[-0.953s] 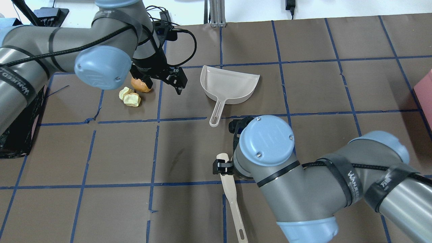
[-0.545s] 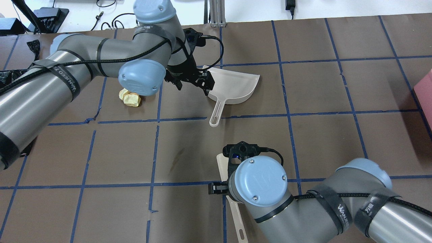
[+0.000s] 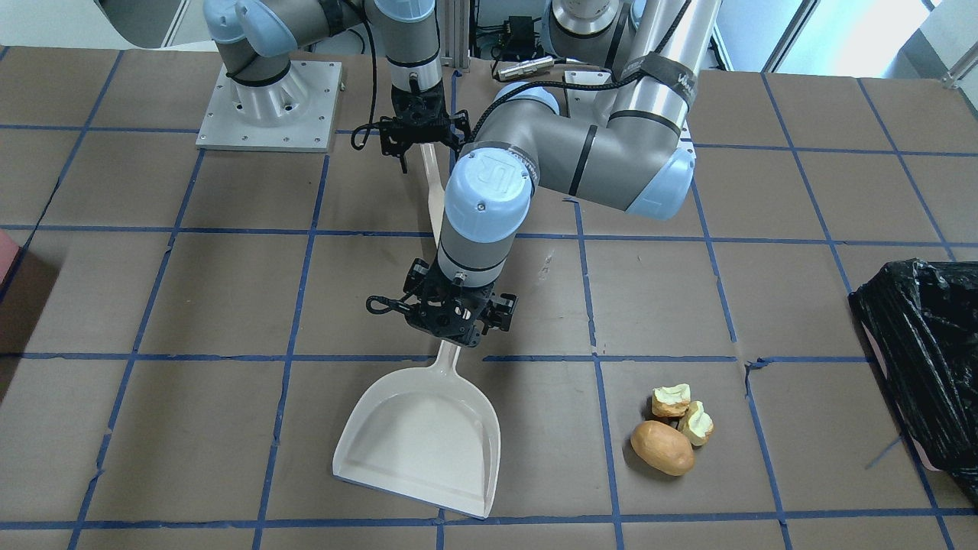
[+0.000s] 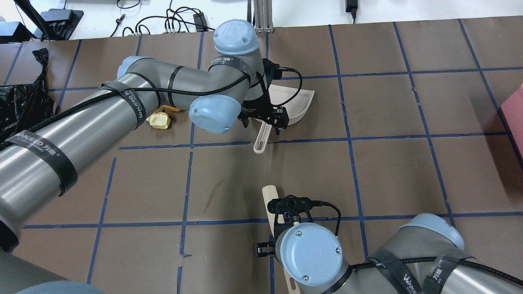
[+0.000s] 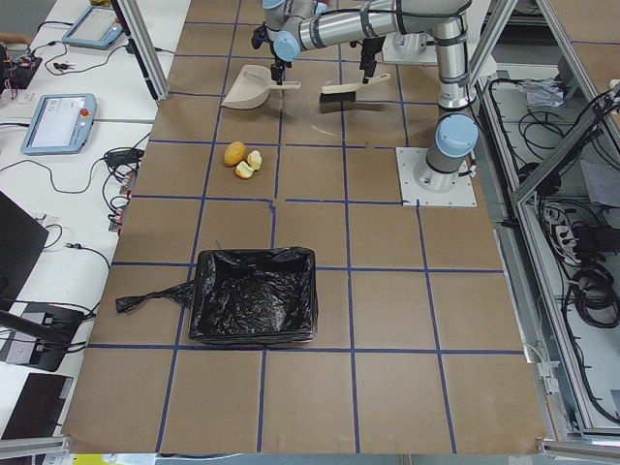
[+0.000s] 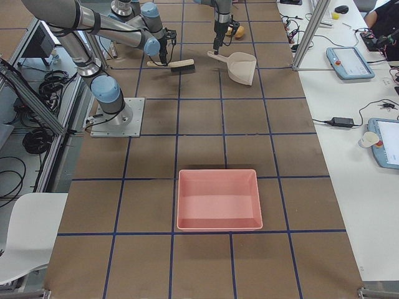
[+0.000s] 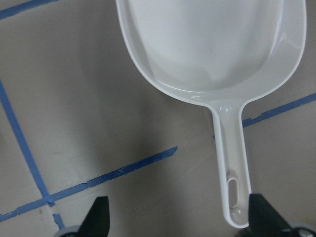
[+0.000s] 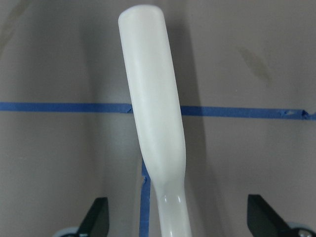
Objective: Sweep and dump trash in nearest bin
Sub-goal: 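Grasp the white dustpan handle with left gripper while right grasps brush handle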
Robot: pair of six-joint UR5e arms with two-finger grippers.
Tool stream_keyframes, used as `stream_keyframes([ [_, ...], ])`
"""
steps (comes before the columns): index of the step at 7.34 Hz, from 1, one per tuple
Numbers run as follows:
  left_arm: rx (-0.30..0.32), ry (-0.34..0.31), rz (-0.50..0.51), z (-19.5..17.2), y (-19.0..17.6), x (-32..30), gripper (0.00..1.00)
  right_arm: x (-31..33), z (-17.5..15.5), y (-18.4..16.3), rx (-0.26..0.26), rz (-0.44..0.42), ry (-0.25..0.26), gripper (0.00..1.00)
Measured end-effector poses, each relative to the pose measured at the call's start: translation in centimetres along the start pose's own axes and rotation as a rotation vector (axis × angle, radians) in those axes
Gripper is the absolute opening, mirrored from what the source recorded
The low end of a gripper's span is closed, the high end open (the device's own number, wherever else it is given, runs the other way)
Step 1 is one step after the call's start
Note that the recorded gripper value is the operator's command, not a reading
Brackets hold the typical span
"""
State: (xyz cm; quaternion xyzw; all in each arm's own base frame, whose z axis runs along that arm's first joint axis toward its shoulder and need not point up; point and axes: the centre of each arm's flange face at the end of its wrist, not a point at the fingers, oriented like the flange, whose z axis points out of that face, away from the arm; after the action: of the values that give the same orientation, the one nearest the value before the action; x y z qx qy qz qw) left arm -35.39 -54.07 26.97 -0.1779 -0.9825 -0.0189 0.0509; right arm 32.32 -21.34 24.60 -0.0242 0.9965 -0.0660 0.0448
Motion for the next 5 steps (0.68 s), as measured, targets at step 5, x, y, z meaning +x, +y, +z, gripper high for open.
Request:
stream_keyframes([
  [5,-0.052,-0.045,0.006,2.7,1.3,0.5,0.91,-0.7,1.0,3.9,0.045,-0.04,0.035,1.0],
])
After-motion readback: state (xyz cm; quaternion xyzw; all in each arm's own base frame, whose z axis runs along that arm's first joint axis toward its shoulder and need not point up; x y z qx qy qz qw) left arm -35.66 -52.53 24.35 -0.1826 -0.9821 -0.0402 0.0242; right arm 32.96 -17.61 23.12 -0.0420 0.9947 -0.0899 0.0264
